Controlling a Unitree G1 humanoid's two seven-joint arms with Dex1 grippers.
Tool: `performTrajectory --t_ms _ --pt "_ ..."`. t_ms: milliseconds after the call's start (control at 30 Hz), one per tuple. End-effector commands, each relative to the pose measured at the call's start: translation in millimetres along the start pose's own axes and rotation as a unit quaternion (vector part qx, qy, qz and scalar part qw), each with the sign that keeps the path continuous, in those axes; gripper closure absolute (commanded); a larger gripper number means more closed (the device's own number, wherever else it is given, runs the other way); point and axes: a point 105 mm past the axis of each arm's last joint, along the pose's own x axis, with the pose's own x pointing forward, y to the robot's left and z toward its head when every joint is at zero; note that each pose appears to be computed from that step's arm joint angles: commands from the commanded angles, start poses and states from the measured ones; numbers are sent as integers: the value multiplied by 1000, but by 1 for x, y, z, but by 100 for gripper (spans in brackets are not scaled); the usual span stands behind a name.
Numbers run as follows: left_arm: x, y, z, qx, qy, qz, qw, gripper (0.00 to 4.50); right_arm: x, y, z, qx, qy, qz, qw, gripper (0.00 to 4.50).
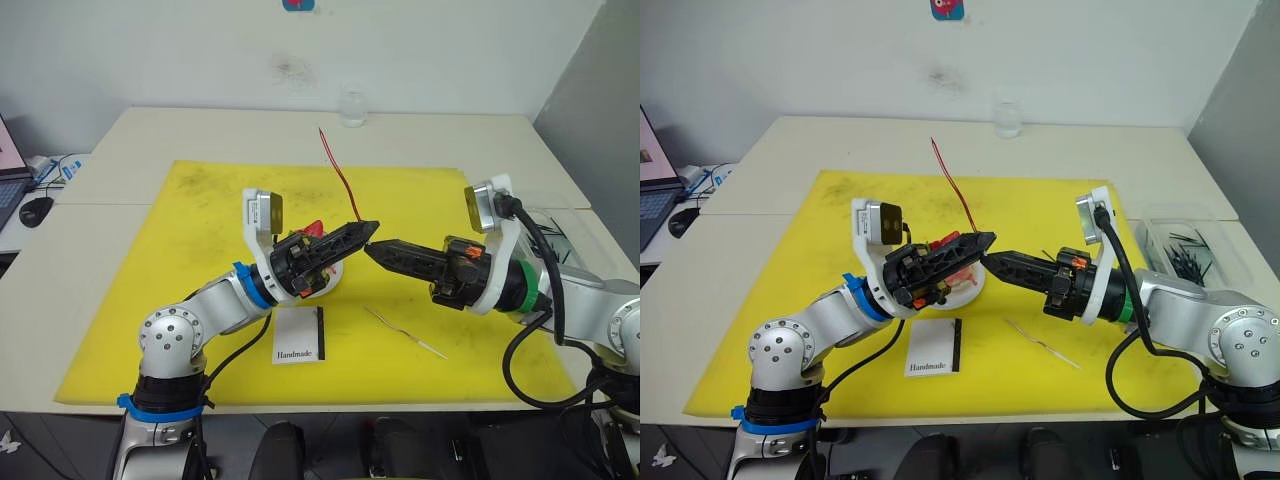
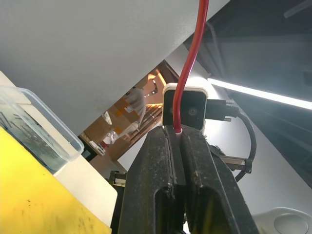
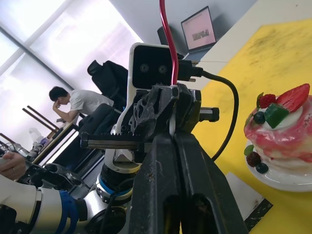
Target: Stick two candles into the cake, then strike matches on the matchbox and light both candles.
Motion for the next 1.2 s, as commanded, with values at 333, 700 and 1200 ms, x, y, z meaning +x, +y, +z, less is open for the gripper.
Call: performTrajectory --t_ms 333,700,1200 --pt "1 -17 23 158 17 14 987 450 -13 0 -8 -118 75 -28 990 228" --pt "-59 2 84 385 103 165 902 450 -2 -15 -8 -370 153 -47 915 1" --pt "-94 58 73 422 123 222 870 450 15 -21 -30 -395 163 -20 904 1"
